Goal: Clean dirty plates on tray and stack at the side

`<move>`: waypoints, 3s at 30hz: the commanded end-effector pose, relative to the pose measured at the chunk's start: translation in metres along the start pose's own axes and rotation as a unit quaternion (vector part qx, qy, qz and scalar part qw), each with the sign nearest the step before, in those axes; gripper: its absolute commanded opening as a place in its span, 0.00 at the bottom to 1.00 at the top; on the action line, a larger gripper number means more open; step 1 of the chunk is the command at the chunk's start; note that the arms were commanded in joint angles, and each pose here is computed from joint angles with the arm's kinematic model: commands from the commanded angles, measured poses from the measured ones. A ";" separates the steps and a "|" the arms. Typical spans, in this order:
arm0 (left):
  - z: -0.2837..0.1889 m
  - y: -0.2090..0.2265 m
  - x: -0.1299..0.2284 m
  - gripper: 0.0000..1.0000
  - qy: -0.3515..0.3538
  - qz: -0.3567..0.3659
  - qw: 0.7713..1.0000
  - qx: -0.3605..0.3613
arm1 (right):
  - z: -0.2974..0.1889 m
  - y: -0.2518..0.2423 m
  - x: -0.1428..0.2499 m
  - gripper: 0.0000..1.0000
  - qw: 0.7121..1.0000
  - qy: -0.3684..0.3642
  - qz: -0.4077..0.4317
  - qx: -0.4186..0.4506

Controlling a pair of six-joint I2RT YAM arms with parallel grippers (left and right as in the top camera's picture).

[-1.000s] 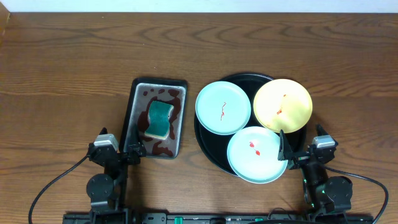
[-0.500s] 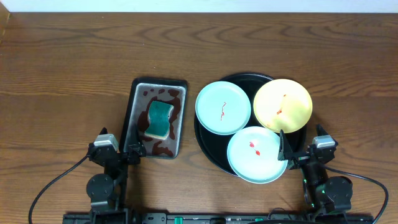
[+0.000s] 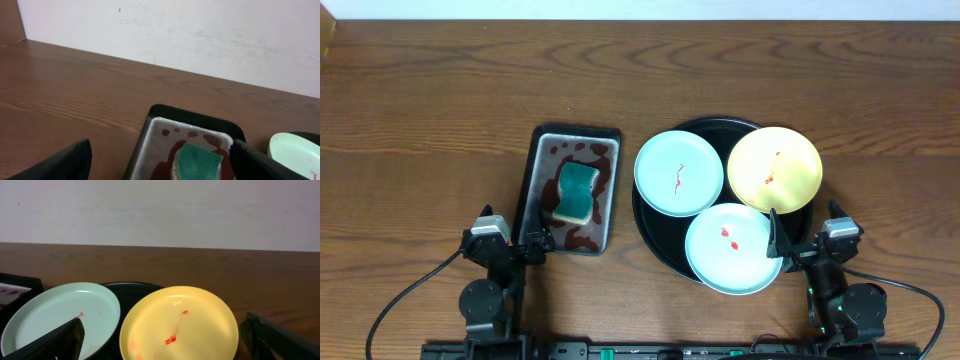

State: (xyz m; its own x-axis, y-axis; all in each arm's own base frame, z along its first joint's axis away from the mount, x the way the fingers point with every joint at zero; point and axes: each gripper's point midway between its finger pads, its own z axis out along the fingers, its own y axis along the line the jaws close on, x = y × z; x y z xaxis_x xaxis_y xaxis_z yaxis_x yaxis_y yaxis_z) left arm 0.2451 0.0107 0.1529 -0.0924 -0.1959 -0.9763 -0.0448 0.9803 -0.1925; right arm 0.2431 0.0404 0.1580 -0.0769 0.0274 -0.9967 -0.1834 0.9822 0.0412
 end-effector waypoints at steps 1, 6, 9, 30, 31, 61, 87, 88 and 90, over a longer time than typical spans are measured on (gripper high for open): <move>0.000 0.002 0.014 0.88 0.023 0.009 1.000 -0.001 | 0.000 0.002 0.001 0.99 1.000 0.000 -0.004 -0.004; 0.000 0.002 0.014 0.88 0.023 0.008 1.000 -0.001 | 0.000 0.002 0.001 0.99 1.000 0.000 -0.004 -0.004; 0.000 0.002 0.014 0.88 0.023 0.008 1.000 -0.001 | 0.000 0.002 0.001 0.99 1.000 0.000 -0.004 -0.004; -0.005 0.001 0.013 0.88 0.059 0.002 0.998 -0.007 | -0.001 0.003 0.000 0.99 0.999 0.010 0.041 -0.007; -0.006 0.001 0.012 0.88 0.066 0.002 0.998 -0.009 | -0.002 0.003 0.001 0.99 0.999 0.016 0.049 -0.006; -0.009 -0.033 -0.006 0.88 0.383 -0.060 0.922 0.012 | 0.018 0.029 -0.021 0.99 0.922 0.368 0.113 -0.043; 0.089 -0.062 0.074 0.76 0.421 0.091 0.903 0.005 | 0.028 0.028 -0.014 0.99 0.919 0.376 0.112 -0.042; 0.089 -0.061 0.081 0.76 0.430 0.091 0.898 0.004 | 0.028 0.028 -0.013 0.99 0.918 0.377 0.112 -0.042; 0.089 -0.059 0.091 0.75 0.445 0.084 0.892 -0.004 | 0.028 0.027 -0.013 0.99 0.918 0.379 0.112 -0.041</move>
State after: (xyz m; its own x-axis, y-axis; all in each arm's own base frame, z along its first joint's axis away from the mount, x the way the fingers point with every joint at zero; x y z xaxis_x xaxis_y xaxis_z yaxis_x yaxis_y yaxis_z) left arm 0.3211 -0.0674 0.0708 -0.8446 0.0194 -0.5350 0.0710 0.9946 -0.0761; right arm 0.2635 0.0701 0.1624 -0.7852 0.0594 -0.6163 -0.1414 0.9519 0.2719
